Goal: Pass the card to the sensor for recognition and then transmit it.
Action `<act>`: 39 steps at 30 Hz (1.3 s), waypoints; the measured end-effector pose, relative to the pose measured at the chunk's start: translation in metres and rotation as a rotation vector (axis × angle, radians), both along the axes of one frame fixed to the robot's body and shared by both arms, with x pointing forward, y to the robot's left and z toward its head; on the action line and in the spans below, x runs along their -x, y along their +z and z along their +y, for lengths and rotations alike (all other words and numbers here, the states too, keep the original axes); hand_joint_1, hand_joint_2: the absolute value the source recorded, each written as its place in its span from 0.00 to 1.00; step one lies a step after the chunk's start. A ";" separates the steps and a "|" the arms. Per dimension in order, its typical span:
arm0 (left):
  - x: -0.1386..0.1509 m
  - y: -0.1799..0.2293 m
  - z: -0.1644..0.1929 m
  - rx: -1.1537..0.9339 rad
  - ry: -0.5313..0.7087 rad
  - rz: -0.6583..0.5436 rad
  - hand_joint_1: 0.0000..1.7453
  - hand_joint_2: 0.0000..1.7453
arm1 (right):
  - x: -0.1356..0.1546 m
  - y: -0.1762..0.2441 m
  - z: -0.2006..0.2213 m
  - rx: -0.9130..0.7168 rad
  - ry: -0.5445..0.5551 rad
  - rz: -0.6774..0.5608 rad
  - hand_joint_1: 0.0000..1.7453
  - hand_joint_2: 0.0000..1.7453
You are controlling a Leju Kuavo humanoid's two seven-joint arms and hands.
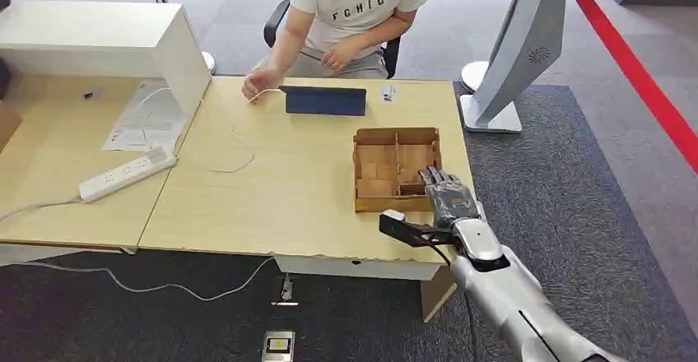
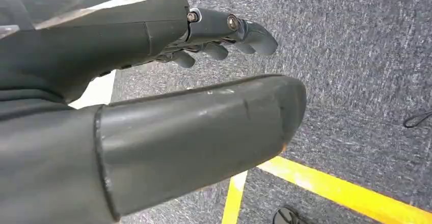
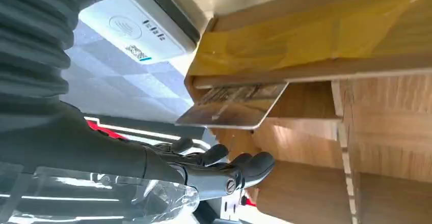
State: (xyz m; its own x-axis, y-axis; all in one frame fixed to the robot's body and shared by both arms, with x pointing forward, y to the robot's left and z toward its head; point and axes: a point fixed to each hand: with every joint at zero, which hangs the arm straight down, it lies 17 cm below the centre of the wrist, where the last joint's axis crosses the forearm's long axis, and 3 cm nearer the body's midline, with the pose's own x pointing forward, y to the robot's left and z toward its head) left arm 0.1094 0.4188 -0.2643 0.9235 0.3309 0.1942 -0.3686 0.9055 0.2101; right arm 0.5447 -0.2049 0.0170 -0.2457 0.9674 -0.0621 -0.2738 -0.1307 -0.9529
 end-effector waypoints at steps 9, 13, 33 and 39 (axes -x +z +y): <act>0.000 0.000 0.000 -0.002 -0.011 0.000 0.00 0.00 | -0.003 0.005 0.004 0.001 0.007 -0.008 1.00 1.00; 0.001 0.000 -0.001 0.001 -0.015 0.005 0.00 0.00 | -0.006 0.011 0.005 0.001 0.012 -0.023 1.00 1.00; -0.001 0.000 -0.003 0.015 -0.041 -0.002 0.00 0.00 | -0.005 0.014 0.006 -0.023 0.018 -0.037 1.00 1.00; 0.000 0.000 -0.003 0.015 -0.045 -0.004 0.00 0.00 | -0.008 0.029 0.015 -0.056 0.052 -0.094 1.00 1.00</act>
State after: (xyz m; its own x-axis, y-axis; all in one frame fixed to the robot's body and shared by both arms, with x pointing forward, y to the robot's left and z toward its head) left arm 0.1098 0.4163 -0.2644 0.9369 0.2915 0.1929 -0.3278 0.9244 0.1952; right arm 0.5530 -0.1900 0.0457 -0.2911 0.9561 -0.0333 -0.1770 -0.0881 -0.9803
